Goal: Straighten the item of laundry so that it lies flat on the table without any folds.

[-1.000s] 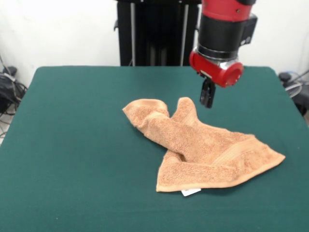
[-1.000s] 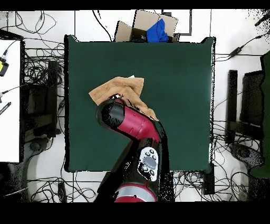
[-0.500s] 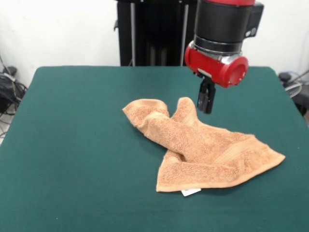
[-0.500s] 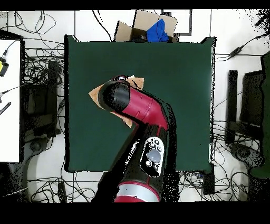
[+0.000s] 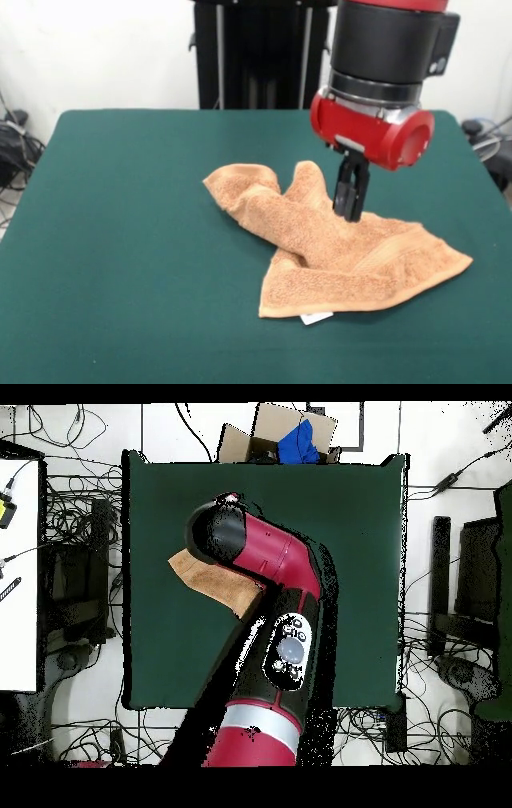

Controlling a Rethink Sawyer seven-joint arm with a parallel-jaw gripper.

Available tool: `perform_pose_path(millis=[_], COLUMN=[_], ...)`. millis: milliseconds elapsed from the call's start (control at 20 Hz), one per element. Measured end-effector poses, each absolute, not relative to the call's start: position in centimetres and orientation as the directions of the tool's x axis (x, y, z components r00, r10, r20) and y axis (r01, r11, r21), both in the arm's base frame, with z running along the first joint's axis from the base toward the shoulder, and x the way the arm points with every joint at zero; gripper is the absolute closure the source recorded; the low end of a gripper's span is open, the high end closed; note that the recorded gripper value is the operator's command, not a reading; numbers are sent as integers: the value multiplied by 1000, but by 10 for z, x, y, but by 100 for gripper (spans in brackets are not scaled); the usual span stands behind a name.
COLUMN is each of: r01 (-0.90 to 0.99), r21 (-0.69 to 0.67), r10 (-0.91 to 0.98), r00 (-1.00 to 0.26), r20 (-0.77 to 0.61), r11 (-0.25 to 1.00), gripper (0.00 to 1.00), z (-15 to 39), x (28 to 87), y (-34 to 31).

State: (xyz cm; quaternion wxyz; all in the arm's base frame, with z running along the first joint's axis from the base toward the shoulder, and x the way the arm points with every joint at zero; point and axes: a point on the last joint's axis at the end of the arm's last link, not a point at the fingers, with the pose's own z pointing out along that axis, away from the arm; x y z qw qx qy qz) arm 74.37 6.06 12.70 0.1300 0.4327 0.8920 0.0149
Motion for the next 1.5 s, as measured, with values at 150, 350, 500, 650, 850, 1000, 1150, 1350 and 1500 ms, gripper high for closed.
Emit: perform_pose_path(millis=[150, 350, 500, 650, 850, 1000, 1150, 1350, 1500], r01=[761, 748, 740, 732, 718, 706, 705, 709, 719], r21=[136, 134, 133, 133, 140, 139, 133, 118, 106], r10=[766, 752, 742, 732, 719, 705, 702, 701, 709], r00=[-598, -606, -612, -616, -622, -629, -631, -633, -632], r20=[-236, -258, -275, -291, -309, -328, -330, -327, -313], r11=[635, 649, 659, 669, 682, 694, 696, 695, 687], gripper=[100, 100, 100, 100, 100, 0, 0, 0, 0], z=[125, 118, 112, 106, 99, 94, 93, 95, 99], x=[751, 764, 775, 785, 801, 816, 818, 821, 824], y=[58, 57, 56, 55, 55, 45, 39, 23, 5])
